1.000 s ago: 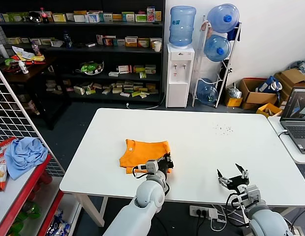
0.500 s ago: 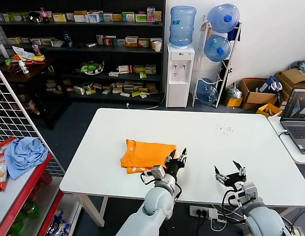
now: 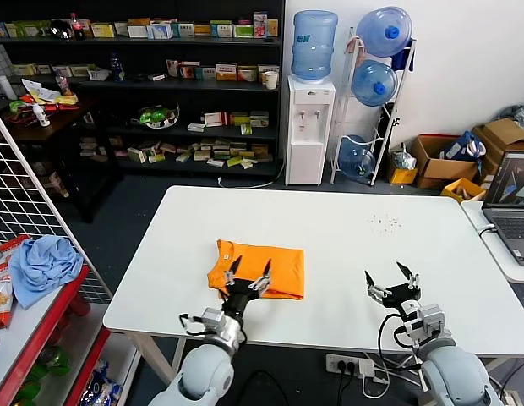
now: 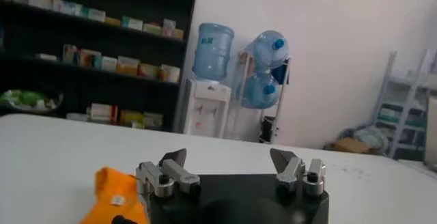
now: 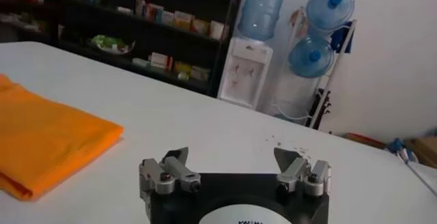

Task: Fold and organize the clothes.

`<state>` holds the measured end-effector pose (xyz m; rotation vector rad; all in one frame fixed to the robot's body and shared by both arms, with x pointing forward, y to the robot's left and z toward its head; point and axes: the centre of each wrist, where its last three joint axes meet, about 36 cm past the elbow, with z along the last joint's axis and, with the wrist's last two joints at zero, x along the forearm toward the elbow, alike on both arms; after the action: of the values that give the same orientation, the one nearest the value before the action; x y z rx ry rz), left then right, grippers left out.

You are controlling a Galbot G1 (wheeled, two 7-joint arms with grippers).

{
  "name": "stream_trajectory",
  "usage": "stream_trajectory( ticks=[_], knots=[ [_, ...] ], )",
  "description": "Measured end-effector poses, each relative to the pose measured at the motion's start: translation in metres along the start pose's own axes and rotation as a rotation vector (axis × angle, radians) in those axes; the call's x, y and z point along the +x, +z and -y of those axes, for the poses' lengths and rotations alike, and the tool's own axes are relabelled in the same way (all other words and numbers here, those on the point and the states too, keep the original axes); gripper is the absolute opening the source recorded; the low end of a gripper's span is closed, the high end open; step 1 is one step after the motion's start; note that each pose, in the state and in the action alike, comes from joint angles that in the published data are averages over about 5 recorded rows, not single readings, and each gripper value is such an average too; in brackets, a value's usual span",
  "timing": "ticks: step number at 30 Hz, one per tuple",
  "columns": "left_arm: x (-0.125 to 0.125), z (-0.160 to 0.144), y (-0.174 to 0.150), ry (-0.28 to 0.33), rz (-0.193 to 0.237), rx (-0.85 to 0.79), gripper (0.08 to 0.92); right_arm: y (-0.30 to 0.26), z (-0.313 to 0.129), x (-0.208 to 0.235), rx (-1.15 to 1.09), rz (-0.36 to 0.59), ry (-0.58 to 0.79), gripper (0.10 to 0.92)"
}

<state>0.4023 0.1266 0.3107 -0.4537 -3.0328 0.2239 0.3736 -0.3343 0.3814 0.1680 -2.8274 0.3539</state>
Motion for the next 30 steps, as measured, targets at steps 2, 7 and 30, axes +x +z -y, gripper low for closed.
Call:
stream_trajectory(
  ticks=[2,7,30],
  knots=[
    [0.011,-0.018,0.003,-0.02,0.027,-0.056,0.823,-0.001,0.0,0.001,-0.007,0.012,-0.002,0.823],
    [0.035,-0.057,0.002,-0.051,0.065,-0.183,0.823,-0.001,0.0,0.005,-0.017,0.031,0.0,0.823],
    [0.082,-0.12,-0.03,-0.085,0.029,-0.397,0.823,0.004,0.012,0.029,-0.088,0.052,0.106,0.823]
  ],
)
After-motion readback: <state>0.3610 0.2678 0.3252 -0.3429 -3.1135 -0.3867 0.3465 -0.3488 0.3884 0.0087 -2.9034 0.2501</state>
